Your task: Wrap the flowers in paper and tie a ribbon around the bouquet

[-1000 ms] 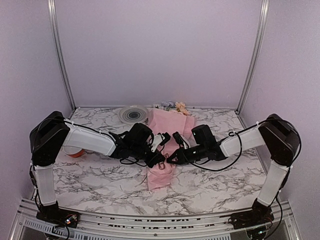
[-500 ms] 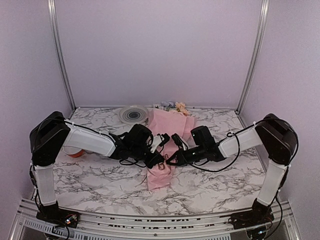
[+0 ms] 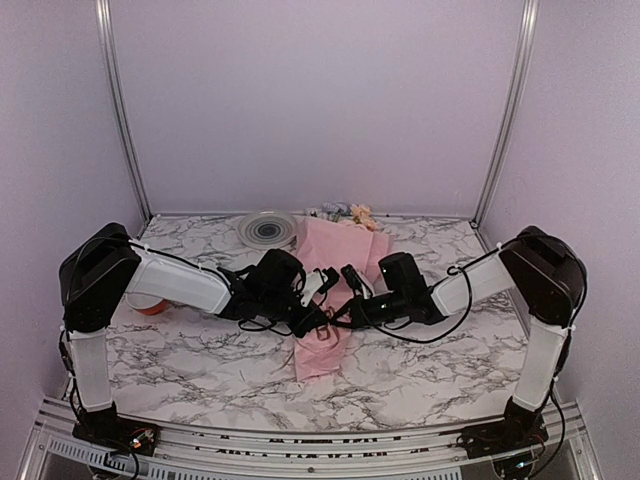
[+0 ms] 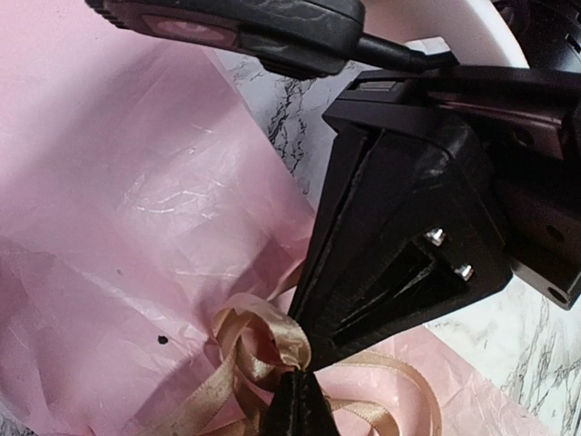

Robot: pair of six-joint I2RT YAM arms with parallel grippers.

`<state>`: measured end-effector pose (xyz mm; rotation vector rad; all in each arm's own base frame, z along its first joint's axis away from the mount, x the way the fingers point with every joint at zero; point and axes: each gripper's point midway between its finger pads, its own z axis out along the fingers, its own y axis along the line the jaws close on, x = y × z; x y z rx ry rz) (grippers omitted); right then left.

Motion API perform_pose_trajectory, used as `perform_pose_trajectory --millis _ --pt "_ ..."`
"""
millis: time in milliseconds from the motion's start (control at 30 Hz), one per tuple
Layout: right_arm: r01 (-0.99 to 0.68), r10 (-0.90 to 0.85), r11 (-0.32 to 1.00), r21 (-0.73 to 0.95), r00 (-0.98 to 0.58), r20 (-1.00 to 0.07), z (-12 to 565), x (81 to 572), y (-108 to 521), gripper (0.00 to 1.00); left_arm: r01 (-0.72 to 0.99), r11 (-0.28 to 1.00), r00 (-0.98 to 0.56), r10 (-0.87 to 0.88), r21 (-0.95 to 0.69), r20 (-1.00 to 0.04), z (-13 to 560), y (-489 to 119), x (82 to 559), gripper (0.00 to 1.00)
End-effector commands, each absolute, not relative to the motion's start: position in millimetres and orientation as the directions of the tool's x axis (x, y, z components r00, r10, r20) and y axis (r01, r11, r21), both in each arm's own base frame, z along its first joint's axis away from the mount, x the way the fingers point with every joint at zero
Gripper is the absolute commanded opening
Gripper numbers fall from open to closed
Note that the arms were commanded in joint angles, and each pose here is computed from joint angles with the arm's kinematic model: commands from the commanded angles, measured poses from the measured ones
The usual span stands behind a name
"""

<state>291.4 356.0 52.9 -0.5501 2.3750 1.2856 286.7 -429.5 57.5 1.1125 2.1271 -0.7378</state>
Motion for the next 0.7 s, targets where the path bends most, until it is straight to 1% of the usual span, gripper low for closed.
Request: perform_pose_trajectory --millis 0,100,233,367,467,667 --pt "-0.532 -0.127 0.493 0.688 -0.827 -0.548 65.2 305.9 363.5 0.00 0.860 0.473 -0.434 0.483 -0.191 -0.760 72.1 -430.0 285.8 0.00" --pt "-0.530 -0.126 0.496 0.688 -0.828 -0.547 67.4 306.0 362.5 0.00 0.857 0.481 -0.436 0.487 -0.184 -0.756 69.2 -427.2 287.2 0.00" --pt "-0.529 -0.142 0.508 0.679 -0.829 -0.540 70.0 298.9 355.2 0.05 0.851 0.491 -0.445 0.487 -0.186 -0.751 66.4 -424.6 289.7 0.01" --pt "-0.522 -0.162 0.539 0.660 -0.834 -0.528 71.3 295.1 340.8 0.08 0.849 0.495 -0.448 0.488 -0.186 -0.749 64.0 -424.7 290.6 0.01" --pt "-0.539 -0.201 0.539 0.648 -0.829 -0.522 72.8 291.6 335.2 0.12 0.850 0.491 -0.448 0.489 -0.188 -0.749 64.1 -424.5 290.4 0.03" --pt "-0.597 -0.232 0.522 0.609 -0.786 -0.573 94.3 304.0 334.5 0.11 0.851 0.491 -0.447 0.490 -0.187 -0.748 63.3 -423.5 289.5 0.05"
